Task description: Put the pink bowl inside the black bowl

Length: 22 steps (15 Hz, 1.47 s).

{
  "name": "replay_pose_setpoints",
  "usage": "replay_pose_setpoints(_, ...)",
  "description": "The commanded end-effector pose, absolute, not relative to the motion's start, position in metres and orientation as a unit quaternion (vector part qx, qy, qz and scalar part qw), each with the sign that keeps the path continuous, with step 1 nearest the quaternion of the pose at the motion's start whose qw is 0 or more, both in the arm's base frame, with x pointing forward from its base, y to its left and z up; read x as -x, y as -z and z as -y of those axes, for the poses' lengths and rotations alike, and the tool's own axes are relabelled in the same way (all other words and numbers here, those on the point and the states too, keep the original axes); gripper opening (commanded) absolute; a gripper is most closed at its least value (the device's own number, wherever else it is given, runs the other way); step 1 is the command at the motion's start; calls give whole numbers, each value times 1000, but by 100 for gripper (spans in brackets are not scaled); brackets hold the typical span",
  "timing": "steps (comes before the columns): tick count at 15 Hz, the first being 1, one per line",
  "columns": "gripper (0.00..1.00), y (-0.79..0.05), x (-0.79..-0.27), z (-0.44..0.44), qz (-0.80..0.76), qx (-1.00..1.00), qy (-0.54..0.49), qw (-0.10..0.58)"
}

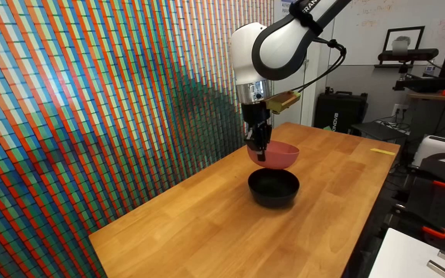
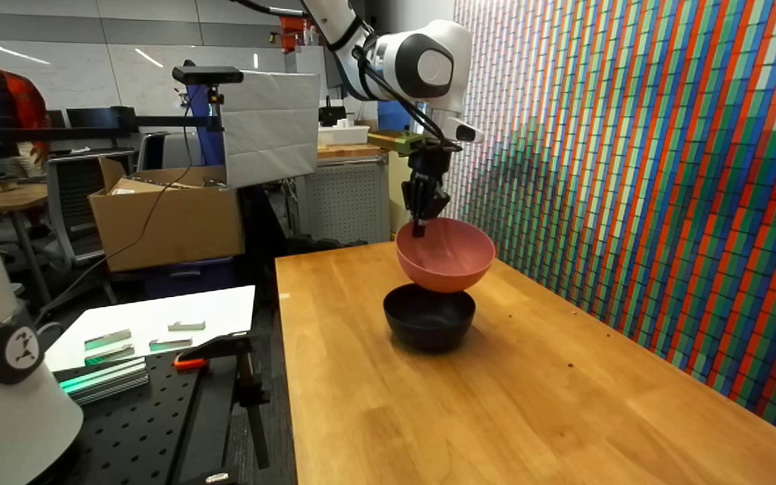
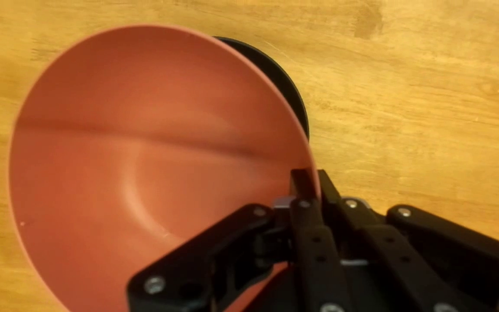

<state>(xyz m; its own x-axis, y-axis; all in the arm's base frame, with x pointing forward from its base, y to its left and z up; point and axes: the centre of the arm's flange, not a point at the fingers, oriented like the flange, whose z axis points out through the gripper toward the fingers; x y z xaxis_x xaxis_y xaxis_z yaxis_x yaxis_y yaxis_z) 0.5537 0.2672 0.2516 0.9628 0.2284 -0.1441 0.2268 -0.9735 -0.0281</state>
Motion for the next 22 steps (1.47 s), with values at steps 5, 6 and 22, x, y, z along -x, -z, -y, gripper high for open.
replay_pose_setpoints(5,36,-244,-563,-276,119,986,-112,-18)
replay_pose_setpoints(6,44,-243,-564,-277,118,986,-117,-21)
replay_pose_setpoints(22,100,-327,-568,-158,0,995,-98,-5)
